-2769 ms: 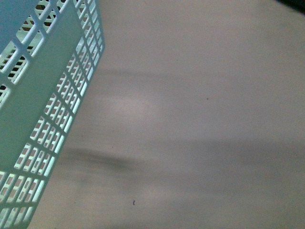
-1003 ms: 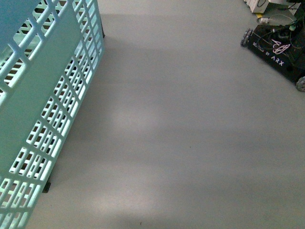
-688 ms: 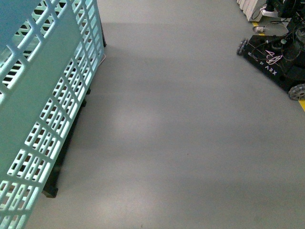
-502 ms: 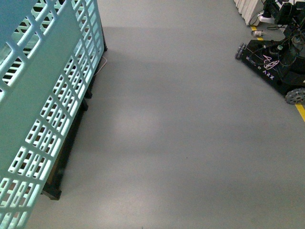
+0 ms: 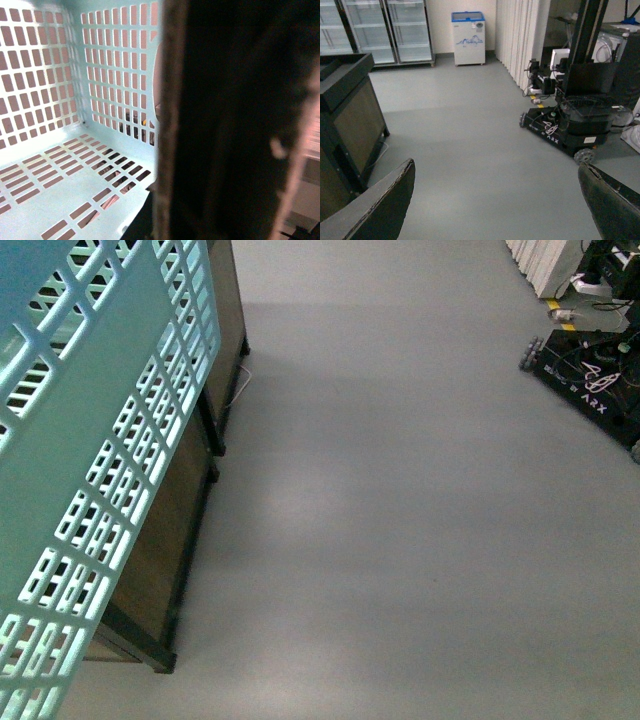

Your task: Pick mango and avocado into basket

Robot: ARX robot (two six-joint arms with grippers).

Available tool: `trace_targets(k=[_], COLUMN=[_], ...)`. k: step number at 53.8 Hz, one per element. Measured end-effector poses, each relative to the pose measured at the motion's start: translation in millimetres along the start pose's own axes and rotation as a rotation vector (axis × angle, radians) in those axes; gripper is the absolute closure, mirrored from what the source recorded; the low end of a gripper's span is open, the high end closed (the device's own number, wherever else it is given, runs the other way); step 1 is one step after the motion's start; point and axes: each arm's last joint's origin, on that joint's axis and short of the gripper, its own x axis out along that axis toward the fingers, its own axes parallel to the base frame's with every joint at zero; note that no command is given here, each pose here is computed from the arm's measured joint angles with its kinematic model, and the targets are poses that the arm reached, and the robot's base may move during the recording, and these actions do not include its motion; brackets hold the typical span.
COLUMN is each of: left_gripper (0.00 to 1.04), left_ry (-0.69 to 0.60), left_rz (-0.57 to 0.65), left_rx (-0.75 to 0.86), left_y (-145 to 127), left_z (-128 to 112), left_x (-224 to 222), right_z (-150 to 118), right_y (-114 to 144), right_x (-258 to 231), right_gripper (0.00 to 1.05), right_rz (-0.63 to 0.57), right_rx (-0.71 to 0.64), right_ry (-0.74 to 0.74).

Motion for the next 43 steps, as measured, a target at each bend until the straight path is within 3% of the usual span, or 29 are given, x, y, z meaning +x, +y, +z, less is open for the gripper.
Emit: trace_targets(k=[43], left_gripper=[1.01], left_ry=[-0.001], left_rz=[0.002], left_rx=[0.002], left_y=[0.0], left_z=[0.3], left_x=[0.1], right_z=[0.0], right_y=[0.1], right_x=[0.0], right_gripper=[0.09], right_rz=[0.002], right_rx=[0.0], right_ry=[0.0])
